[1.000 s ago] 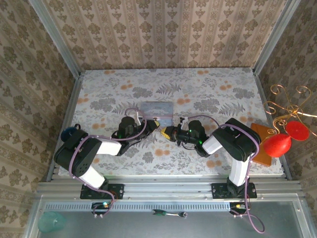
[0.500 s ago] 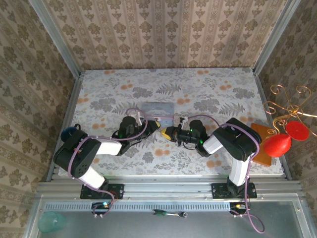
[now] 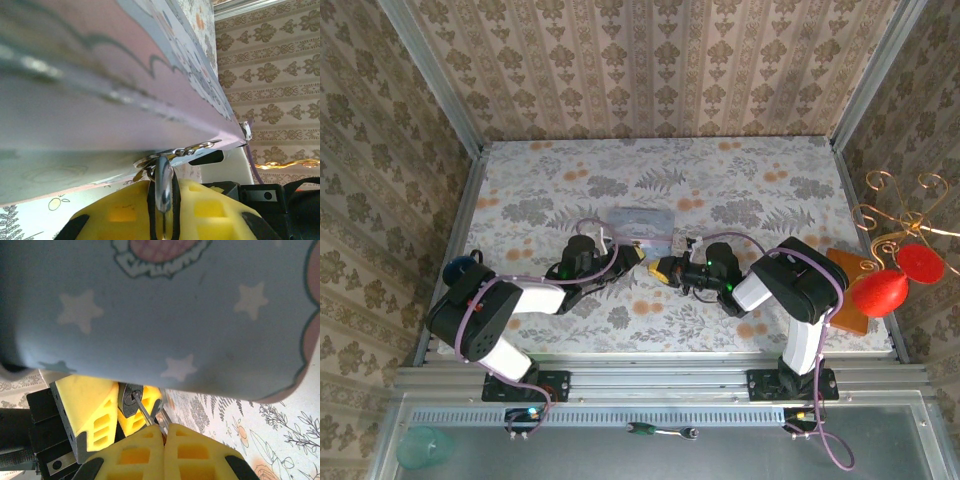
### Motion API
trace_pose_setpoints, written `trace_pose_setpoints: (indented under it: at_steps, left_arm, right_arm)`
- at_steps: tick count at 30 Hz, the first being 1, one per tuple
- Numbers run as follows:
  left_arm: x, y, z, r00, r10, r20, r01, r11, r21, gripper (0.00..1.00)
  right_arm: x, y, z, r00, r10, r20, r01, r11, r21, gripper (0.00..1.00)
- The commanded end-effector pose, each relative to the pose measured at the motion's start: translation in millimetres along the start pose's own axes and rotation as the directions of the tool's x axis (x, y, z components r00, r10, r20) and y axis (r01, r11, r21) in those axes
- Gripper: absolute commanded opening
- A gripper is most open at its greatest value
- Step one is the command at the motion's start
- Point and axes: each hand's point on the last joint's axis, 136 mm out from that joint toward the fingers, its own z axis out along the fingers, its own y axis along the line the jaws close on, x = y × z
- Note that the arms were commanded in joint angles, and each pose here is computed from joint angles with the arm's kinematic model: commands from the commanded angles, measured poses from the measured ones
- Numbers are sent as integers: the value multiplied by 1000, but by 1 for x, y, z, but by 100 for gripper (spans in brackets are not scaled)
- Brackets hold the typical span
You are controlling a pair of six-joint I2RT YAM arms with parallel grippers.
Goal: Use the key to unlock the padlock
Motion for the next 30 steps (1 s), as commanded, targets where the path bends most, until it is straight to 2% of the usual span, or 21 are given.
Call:
trace_pose_setpoints:
  at_steps: [1, 9, 21, 30]
  left_arm:
    - [53, -50, -5, 965, 106, -238, -61, 980, 190, 9]
    - [55, -52, -4, 962, 120, -246, -73, 979, 191, 9]
    - [43, -58, 2, 975, 123, -185, -89, 979, 184, 9]
    - [46, -50, 3, 976, 116, -185, -87, 983, 159, 9]
  right_arm:
    - [-33, 6, -1, 990, -30, 136, 33, 999, -23, 0]
    - [-35, 11, 1, 993, 1, 120, 4, 999, -43, 0]
    - [-10, 27, 21, 997, -17, 81, 24, 997, -78, 0]
    - [-1, 44, 28, 996, -38, 81, 47, 993, -108, 0]
